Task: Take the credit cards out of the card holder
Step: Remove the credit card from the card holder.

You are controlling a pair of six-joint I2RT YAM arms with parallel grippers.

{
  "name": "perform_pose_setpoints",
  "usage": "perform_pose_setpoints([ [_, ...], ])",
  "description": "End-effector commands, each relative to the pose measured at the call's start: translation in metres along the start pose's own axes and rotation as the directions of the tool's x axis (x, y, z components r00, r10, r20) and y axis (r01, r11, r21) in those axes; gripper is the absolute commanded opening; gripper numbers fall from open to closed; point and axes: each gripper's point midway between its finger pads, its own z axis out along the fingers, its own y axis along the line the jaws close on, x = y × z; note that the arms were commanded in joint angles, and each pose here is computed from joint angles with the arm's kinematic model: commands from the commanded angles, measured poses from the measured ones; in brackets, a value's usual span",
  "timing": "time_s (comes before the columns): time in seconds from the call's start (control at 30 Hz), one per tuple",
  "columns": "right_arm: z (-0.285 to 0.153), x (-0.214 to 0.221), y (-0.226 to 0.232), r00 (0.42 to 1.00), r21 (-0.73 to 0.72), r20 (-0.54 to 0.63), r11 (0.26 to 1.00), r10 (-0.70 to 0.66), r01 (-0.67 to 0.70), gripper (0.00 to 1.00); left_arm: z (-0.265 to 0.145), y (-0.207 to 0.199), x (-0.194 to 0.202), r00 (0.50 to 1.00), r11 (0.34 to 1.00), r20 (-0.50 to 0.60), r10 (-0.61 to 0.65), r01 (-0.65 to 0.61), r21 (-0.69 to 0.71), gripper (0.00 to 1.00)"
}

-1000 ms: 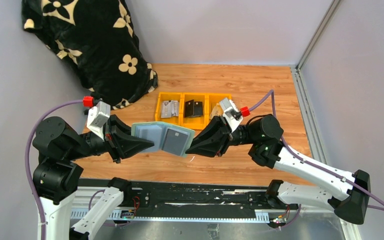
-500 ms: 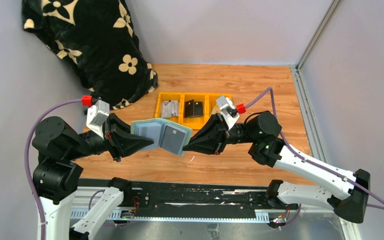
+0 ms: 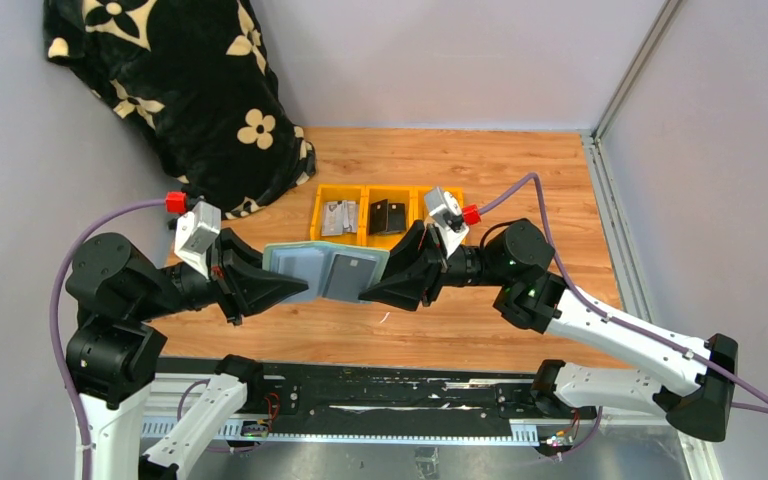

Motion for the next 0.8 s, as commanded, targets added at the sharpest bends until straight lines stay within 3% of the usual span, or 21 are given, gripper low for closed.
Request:
perform_pose_setpoints([
  [0.0,-0.003,-0.016,0.032,0.998,-0.122,0.03,0.991,-0.05,0.053,0.42,-0.003,-0.007,-0.002,0.999,0.999,0.006,0.036,-0.036,0.017,0.0],
  [0.1,-0.009,-0.016,0.04,0.998,-0.152,0.036,0.986,-0.06,0.065,0.42,-0.002,-0.007,-0.002,1.0,0.999,0.004,0.028,-0.029,0.022,0.0],
  [0.4,-0.004,-0.015,0.031,0.998,-0.119,0.025,0.992,-0.049,0.052,0.22,-0.002,-0.009,-0.005,1.0,0.999,0.014,0.023,-0.023,0.027,0.0],
  [0.77,-0.002,-0.02,0.038,0.997,-0.144,0.041,0.987,-0.065,0.071,0.07,-0.002,-0.009,-0.005,1.0,0.999,0.014,0.026,-0.026,0.026,0.0],
])
